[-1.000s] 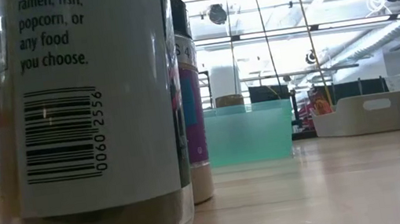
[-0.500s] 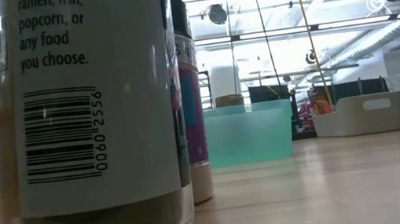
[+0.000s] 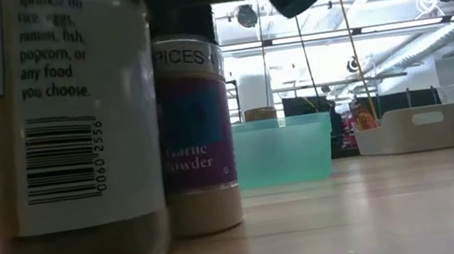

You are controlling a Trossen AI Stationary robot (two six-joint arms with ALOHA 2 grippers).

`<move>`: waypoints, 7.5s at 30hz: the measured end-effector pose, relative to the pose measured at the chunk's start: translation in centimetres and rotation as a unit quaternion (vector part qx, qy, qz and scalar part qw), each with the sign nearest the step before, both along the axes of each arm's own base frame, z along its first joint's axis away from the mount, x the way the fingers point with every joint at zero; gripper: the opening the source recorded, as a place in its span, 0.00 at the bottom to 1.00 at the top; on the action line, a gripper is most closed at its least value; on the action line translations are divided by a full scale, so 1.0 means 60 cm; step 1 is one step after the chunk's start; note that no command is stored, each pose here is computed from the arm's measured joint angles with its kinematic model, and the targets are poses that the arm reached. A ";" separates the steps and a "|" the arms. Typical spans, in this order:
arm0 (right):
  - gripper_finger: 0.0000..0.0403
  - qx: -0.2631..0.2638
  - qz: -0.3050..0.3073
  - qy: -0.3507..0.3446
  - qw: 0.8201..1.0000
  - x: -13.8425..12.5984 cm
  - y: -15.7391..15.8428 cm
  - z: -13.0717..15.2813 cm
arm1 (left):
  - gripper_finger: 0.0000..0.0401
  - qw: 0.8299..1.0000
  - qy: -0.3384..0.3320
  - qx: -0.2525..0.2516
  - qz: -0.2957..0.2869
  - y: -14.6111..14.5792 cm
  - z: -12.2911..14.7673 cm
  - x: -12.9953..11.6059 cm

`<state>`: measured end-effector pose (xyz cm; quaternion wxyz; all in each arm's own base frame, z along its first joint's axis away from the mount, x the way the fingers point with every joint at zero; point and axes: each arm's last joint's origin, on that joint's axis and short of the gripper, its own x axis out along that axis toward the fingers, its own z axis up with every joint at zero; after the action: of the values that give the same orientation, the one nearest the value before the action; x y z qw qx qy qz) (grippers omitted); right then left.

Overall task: Sort spices by type
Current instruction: Put the brown seasoning bottle into the green bin

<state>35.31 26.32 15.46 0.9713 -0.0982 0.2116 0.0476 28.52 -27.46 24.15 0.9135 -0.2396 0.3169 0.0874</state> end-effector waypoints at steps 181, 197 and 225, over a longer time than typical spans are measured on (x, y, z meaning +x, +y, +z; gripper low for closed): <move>0.00 -0.121 -0.226 0.124 0.959 -0.171 -0.053 0.089 | 0.82 0.940 0.309 -0.029 0.142 0.017 0.033 0.126; 0.00 -0.119 -0.227 0.123 0.959 -0.171 -0.053 0.089 | 0.82 0.932 0.335 -0.024 0.138 0.009 0.002 0.134; 0.00 -0.116 -0.227 0.122 0.959 -0.170 -0.052 0.089 | 0.70 0.927 0.352 -0.026 0.127 0.001 -0.028 0.145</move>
<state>25.10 23.18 20.80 0.9055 -0.1532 0.3488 -0.1871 37.23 -27.40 22.47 0.7179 -0.2550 0.5873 0.2731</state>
